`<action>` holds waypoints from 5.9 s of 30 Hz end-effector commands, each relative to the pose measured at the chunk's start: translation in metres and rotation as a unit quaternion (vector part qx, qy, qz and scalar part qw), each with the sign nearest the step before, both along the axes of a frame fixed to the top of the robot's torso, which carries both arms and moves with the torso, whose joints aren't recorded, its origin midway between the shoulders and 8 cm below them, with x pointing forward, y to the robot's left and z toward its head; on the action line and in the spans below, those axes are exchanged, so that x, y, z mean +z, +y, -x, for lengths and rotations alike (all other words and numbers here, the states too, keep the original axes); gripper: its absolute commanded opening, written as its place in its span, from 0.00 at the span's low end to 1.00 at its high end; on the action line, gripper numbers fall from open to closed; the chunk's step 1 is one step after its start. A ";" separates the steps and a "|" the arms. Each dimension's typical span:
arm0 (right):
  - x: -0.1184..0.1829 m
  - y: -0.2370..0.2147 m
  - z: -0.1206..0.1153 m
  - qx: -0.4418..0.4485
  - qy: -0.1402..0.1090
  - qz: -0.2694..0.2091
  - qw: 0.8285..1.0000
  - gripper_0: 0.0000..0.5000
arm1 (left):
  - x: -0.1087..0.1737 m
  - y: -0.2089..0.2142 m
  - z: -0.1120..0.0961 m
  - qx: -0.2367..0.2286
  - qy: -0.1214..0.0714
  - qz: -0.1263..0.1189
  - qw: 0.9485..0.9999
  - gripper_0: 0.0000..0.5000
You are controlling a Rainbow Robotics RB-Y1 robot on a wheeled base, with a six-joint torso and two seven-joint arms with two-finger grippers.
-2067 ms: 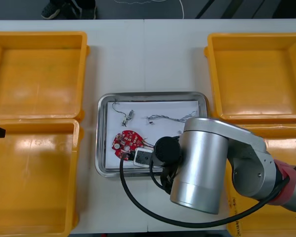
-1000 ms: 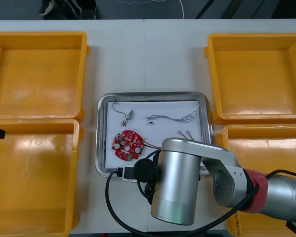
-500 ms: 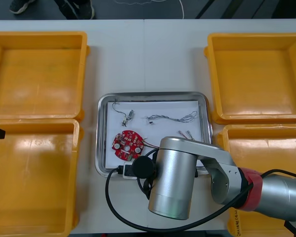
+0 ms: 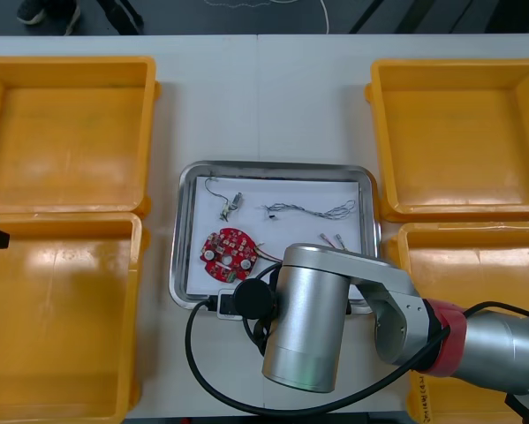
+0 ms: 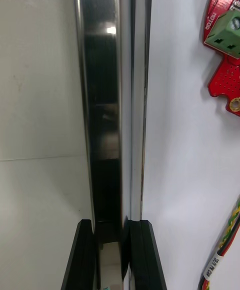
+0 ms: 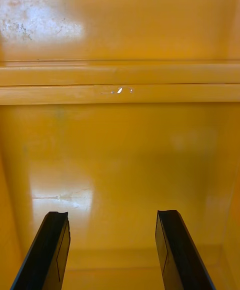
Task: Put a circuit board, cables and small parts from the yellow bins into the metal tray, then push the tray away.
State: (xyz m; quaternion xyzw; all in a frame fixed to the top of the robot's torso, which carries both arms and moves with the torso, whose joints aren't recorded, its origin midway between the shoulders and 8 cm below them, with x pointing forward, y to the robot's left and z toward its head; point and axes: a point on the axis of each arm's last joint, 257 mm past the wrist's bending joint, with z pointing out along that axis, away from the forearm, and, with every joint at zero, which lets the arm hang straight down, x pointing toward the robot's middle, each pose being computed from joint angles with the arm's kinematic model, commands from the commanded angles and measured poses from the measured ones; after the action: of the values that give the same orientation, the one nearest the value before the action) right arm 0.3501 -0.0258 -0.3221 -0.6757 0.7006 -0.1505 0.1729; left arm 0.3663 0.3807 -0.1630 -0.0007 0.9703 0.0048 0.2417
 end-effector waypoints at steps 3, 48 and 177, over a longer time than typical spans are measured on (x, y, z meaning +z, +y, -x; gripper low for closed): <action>0.012 0.019 -0.001 0.034 -0.014 0.000 0.999 0.00 | 0.013 0.016 0.006 0.009 -0.008 -0.024 1.000 1.00; 0.049 0.006 -0.094 0.024 -0.072 0.056 0.996 0.00 | 0.013 0.016 0.006 0.009 -0.008 -0.024 1.000 1.00; 0.228 -0.093 -0.084 -0.272 0.017 -0.222 0.936 1.00 | 0.013 0.016 0.006 0.009 -0.008 -0.024 1.000 1.00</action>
State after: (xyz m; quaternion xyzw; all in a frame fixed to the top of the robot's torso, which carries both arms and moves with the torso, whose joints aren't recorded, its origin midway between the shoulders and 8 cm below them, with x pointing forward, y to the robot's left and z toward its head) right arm 0.4345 -0.0912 -0.1059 -0.4651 0.8499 -0.0416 0.2443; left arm 0.3661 0.3808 -0.1630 -0.0007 0.9703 0.0051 0.2417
